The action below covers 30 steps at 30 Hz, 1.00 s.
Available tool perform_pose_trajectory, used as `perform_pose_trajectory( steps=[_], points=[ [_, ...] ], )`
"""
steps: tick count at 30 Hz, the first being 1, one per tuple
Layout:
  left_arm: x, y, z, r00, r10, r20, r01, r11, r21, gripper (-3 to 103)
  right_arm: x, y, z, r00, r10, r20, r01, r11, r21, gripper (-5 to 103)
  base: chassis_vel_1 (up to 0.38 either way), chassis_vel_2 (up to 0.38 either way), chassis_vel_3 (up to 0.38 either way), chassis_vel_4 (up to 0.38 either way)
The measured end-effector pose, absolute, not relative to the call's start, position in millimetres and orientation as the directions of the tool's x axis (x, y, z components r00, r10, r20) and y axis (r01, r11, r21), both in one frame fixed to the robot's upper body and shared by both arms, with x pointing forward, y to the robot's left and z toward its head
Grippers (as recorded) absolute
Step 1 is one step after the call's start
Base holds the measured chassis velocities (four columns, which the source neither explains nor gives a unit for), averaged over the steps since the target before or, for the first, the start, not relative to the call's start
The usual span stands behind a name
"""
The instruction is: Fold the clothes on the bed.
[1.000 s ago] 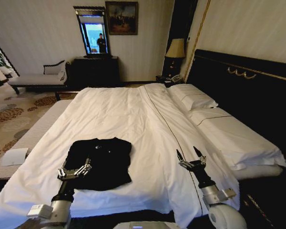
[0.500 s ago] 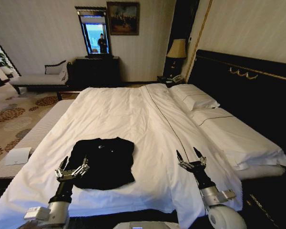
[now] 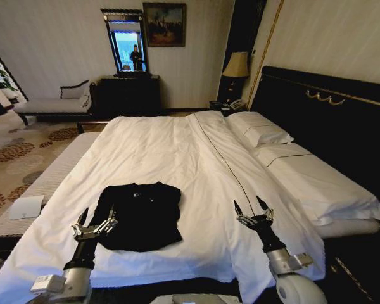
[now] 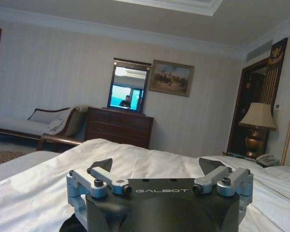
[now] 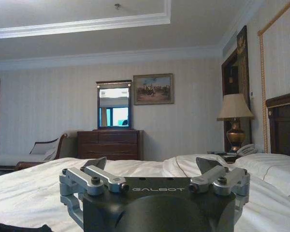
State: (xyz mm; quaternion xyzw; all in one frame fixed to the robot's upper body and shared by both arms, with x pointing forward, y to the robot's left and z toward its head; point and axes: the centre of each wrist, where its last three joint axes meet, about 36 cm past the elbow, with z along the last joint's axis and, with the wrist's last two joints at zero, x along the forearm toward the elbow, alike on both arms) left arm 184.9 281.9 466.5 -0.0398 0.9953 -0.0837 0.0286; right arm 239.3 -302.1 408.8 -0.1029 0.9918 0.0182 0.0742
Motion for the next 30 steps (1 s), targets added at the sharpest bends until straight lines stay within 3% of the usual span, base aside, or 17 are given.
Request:
perform_pose_trajectory(
  steps=[30],
  points=[
    [186.9, 286.0, 461.7, -0.995, -0.090, -0.043, -0.082, 0.983, -0.163, 100, 240.2, -300.5, 403.3, -0.965, -0.211, -0.152, -0.217, 0.976, 0.020, 100, 0.003, 0.004, -0.003, -0.002]
  ],
)
